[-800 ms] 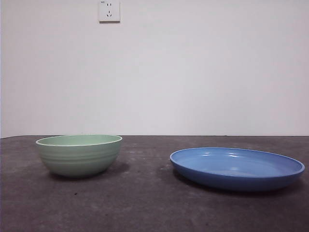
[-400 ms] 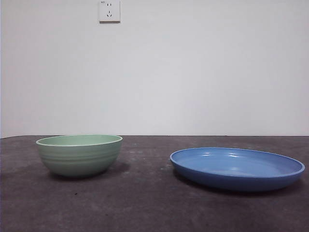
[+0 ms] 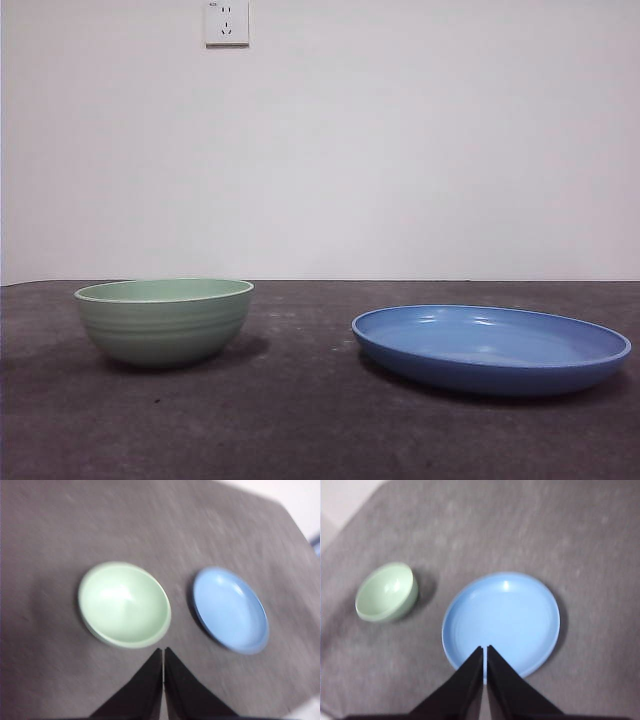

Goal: Place the green bowl on the blue plate

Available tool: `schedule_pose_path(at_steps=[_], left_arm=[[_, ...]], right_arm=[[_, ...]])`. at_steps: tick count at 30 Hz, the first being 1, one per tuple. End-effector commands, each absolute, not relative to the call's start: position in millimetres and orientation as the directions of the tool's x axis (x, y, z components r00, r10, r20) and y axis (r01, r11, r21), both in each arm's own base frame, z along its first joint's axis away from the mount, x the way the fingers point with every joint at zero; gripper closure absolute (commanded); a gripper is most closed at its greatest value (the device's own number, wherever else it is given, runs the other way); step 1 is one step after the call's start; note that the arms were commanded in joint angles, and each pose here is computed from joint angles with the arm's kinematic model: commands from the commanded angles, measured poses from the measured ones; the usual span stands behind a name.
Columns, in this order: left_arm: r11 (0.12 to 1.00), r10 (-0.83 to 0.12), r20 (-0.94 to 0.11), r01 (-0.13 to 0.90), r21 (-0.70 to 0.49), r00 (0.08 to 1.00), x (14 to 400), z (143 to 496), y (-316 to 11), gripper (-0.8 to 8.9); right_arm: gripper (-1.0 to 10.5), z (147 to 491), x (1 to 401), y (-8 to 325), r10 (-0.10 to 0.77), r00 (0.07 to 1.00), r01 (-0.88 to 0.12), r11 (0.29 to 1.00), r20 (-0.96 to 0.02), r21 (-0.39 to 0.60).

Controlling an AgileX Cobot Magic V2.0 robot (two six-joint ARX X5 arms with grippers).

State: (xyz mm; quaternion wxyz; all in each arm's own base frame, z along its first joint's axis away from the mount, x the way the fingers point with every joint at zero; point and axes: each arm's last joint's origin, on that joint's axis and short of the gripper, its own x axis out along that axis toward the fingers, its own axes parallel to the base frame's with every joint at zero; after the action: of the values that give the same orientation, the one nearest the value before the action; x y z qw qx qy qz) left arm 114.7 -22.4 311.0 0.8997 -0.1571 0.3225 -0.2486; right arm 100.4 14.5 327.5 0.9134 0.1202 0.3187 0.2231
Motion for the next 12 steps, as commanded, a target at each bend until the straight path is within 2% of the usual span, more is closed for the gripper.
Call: schedule_pose_path(at_steps=[1,8,12], left_arm=[[0.810,-0.586,-0.530,0.421,-0.409,0.613,119.1,319.4,-27.2,8.05],[0.773,-0.628,-0.605,0.482,-0.413,0.489,124.0,321.8,-39.6,8.05],[0.761,-0.637,-0.627,0.492,-0.422,0.448,122.6,319.0,-43.1,8.05]], right_arm=[[9.4,331.9,102.3,16.9,0.505,0.648,-0.387,0.863,-0.570,0.325],[9.4,326.9,102.6,25.9,0.545,0.480,-0.443,0.827,-0.687,0.346],[9.4,325.8,101.3,30.7,0.565,0.442,-0.478,0.806,-0.697,0.350]])
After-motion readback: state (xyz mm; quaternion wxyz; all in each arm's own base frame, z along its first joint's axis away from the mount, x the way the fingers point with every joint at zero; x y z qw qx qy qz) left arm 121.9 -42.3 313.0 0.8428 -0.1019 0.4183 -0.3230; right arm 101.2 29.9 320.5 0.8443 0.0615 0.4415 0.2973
